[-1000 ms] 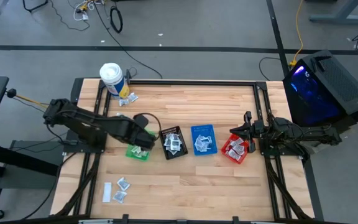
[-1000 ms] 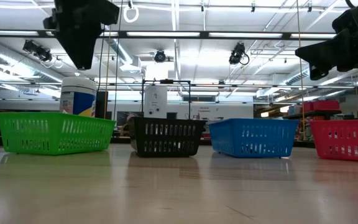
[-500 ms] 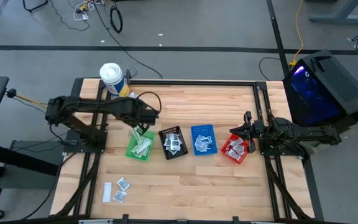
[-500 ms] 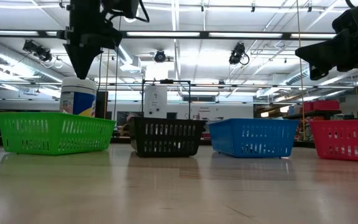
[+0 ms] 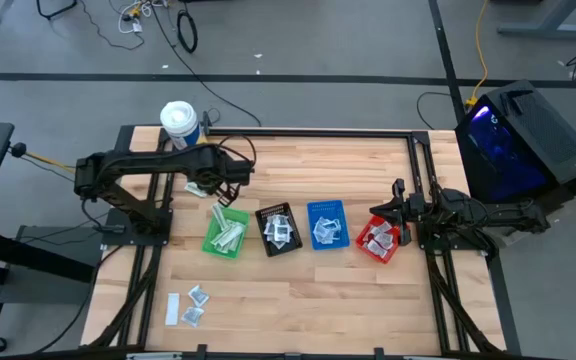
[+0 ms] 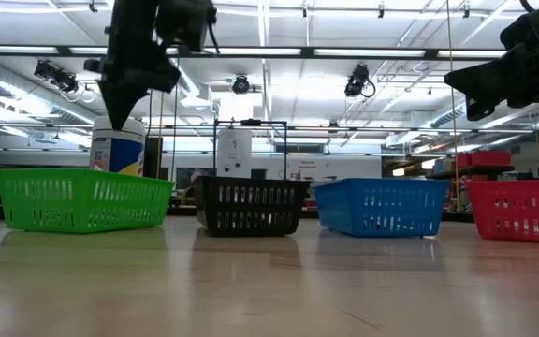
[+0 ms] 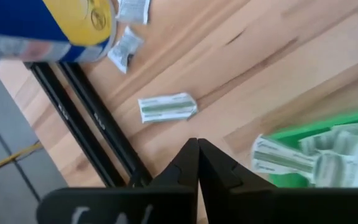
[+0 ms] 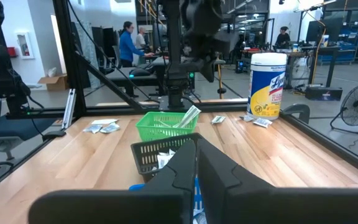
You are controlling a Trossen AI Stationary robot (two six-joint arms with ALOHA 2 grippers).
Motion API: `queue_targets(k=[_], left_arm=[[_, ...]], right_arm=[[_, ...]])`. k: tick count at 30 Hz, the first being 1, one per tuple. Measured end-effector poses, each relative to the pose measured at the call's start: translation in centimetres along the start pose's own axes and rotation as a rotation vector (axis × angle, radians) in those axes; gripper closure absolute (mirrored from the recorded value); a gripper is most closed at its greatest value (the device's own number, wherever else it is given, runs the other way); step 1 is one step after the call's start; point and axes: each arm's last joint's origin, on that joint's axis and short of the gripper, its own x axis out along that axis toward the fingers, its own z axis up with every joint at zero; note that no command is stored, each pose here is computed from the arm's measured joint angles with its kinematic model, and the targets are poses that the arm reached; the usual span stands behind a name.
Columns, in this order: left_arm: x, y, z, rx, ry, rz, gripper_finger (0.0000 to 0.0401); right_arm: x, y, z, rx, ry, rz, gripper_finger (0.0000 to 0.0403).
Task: Pick & Place First Aid Supplies
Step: Put the bandage into the green basket
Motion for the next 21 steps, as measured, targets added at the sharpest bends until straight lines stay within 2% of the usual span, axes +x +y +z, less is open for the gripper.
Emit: queue_targets(k=[6,13,21], left_arm=[[2.7,-0.1,-1.0,0.008,0.084,0.036,0.0391],[5.4,-0.5,-1.2,-0.01,0.126,-0.04,0.0397],[6.0,-0.5,-1.3,0.021,0.183,-0.118,0.0397]], right_arm=[[0.0,0.0,0.0,0.0,0.0,0.0,0.038],[0.0,0.0,0.0,0.0,-0.001,0.0,0.038],[0.0,0.0,0.0,0.0,0.0,0.0,0.038]])
